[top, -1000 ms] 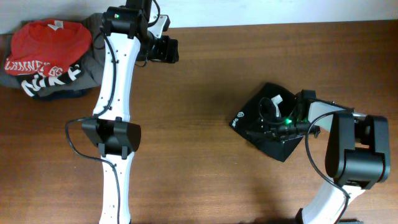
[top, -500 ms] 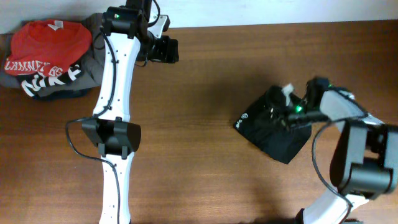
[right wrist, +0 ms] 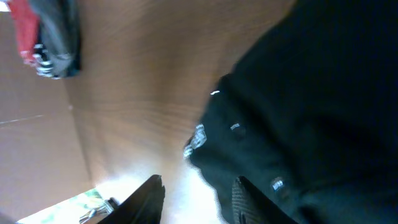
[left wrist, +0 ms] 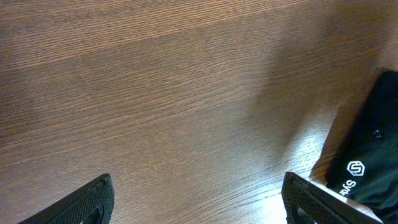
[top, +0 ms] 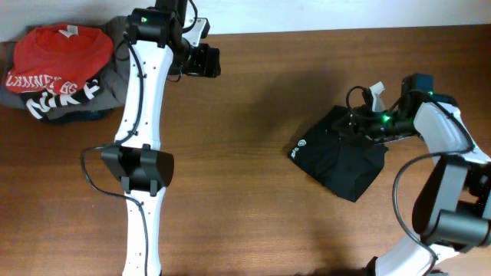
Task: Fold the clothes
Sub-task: 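Press the folded bundle flat and lift the right gripper away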
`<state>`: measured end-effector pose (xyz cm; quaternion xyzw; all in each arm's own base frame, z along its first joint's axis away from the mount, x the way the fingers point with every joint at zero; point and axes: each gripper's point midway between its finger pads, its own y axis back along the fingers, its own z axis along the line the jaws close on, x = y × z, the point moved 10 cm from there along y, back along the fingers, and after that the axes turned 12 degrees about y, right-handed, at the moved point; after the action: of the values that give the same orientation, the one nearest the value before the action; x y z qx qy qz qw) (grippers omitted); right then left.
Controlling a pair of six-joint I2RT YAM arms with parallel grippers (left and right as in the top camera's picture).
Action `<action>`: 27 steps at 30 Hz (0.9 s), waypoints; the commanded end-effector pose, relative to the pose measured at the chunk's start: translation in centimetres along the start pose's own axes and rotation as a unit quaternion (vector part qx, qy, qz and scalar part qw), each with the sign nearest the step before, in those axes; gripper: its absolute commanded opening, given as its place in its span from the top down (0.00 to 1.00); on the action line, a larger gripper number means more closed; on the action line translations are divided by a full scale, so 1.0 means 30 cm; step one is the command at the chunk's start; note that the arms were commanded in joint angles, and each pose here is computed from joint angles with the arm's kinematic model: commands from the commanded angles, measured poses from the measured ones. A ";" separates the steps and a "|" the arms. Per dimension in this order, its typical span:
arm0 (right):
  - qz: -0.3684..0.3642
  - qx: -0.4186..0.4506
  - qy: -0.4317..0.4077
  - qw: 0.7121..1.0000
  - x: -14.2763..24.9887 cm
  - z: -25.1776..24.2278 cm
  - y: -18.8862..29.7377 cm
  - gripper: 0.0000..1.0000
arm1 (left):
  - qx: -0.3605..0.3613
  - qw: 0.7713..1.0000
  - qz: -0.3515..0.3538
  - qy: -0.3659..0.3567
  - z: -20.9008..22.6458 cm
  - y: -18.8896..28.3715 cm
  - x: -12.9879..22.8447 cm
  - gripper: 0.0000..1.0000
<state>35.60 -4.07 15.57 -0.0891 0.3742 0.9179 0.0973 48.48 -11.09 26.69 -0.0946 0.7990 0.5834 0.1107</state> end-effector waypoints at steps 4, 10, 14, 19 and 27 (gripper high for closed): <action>0.021 -0.040 -0.006 0.999 0.004 -0.131 -0.129 0.50 | -0.004 1.000 0.006 -0.008 -0.001 -0.013 0.004 0.14; 0.040 -0.061 -0.028 0.997 0.031 -0.236 -0.233 0.52 | -0.005 1.000 0.009 -0.008 0.000 -0.013 0.007 0.14; 0.033 -0.060 -0.020 0.997 0.012 -0.217 -0.213 0.57 | -0.004 1.000 0.008 -0.008 -0.001 -0.013 0.006 0.14; 0.015 -0.039 0.014 0.999 -0.073 -0.116 -0.090 0.58 | -0.004 1.000 0.007 -0.008 -0.001 -0.013 0.005 0.14; 0.011 0.115 0.015 0.993 -0.152 0.108 0.205 0.27 | 0.064 0.995 0.010 -0.078 -0.034 -0.015 0.004 0.14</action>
<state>38.59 -5.52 17.50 -0.0563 0.3933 0.9154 0.0641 48.44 -11.30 26.77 -0.0775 0.8053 0.5732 0.1301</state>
